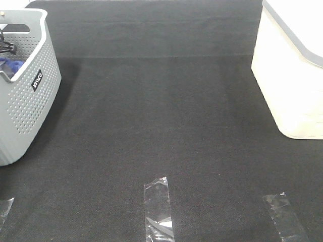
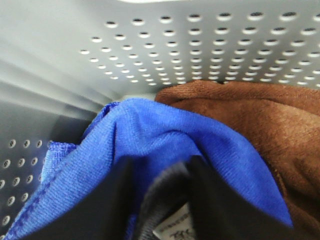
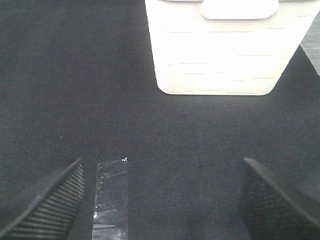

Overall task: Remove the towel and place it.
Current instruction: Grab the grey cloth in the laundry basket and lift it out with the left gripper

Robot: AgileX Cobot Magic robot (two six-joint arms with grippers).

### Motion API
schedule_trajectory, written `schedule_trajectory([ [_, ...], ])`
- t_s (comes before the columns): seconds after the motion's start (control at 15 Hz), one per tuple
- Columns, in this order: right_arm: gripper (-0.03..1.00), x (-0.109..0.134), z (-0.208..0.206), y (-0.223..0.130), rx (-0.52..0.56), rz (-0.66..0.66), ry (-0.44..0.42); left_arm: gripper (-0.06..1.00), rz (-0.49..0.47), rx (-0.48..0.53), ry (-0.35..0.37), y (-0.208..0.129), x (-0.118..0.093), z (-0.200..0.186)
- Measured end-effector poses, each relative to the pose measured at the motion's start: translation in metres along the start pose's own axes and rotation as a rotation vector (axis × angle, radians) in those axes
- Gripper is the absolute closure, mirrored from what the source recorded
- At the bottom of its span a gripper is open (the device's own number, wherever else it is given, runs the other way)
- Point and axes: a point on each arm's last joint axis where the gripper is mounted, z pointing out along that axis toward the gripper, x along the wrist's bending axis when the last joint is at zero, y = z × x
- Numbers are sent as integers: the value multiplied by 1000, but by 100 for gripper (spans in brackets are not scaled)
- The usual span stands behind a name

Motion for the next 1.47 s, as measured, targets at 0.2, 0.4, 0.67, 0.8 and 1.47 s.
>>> schedule_trajectory([
  [0.2,19,0,0,0,0,0,0,93,0,2,0,-1,0,1],
  [0.4,19,0,0,0,0,0,0,94,1,4,0,0,-1,0],
  [0.67,19,0,0,0,0,0,0,94,-2,-33,3,9,3,-20],
  [0.8,19,0,0,0,0,0,0,94,-4,-45,4,13,4,-27],
  [1.47,19,0,0,0,0,0,0,69,-7,17,-1,5,2,-19],
])
